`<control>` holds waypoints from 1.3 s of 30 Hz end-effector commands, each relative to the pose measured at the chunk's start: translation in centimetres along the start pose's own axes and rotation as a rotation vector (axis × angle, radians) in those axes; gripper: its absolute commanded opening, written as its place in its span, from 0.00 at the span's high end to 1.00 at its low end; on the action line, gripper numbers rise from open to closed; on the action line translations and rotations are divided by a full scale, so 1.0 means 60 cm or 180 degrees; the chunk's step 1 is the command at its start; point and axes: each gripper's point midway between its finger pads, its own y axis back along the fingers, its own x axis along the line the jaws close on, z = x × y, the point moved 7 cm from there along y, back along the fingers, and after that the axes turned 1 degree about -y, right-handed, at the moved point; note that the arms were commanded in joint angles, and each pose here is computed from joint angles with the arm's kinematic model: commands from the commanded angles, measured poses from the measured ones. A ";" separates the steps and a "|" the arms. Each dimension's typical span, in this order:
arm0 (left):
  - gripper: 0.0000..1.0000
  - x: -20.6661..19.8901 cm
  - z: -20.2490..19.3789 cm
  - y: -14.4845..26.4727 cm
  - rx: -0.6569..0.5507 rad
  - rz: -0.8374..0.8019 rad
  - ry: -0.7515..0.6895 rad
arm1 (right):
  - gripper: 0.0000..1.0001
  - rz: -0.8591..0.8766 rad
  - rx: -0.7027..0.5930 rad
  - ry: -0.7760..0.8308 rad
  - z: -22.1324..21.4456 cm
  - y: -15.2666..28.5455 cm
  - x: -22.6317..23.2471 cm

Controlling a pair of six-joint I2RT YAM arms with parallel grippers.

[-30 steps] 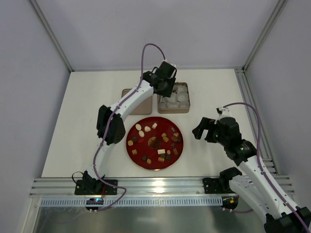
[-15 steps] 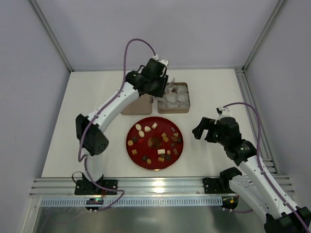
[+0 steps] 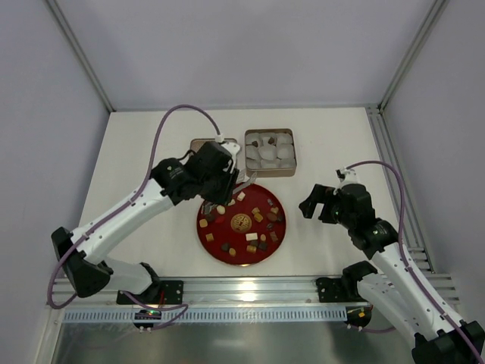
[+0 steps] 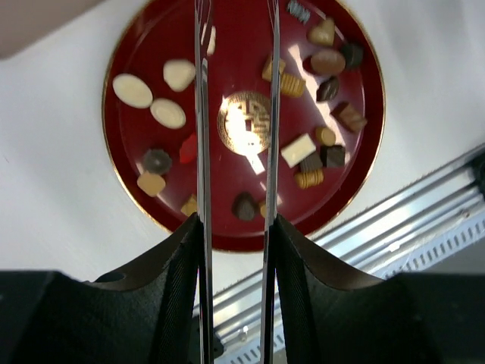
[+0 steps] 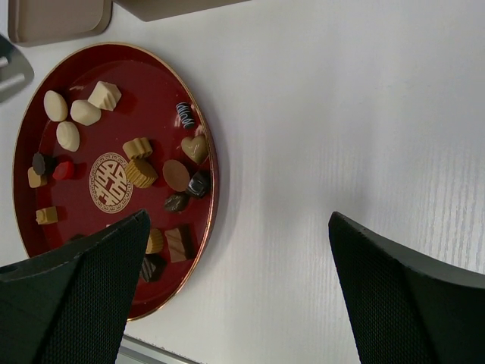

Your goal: Pack the chocolate

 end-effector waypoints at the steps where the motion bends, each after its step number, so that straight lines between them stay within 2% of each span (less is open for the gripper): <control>1: 0.59 -0.010 -0.046 0.030 0.0050 -0.0131 0.0016 | 0.00 0.0076 -0.0066 0.0028 0.004 -0.005 0.004; 5: 0.58 -0.021 -0.102 0.027 0.0287 -0.0233 -0.0029 | 0.00 0.0060 -0.0047 0.0027 -0.001 -0.008 0.001; 15: 0.57 -0.049 -0.172 0.023 0.0610 -0.0424 -0.0223 | 0.00 0.0026 -0.0015 0.0008 -0.007 -0.008 -0.003; 39: 0.57 -0.059 -0.203 -0.003 0.0974 -0.0370 -0.0643 | 0.00 0.0016 -0.0009 0.0001 -0.009 -0.010 -0.004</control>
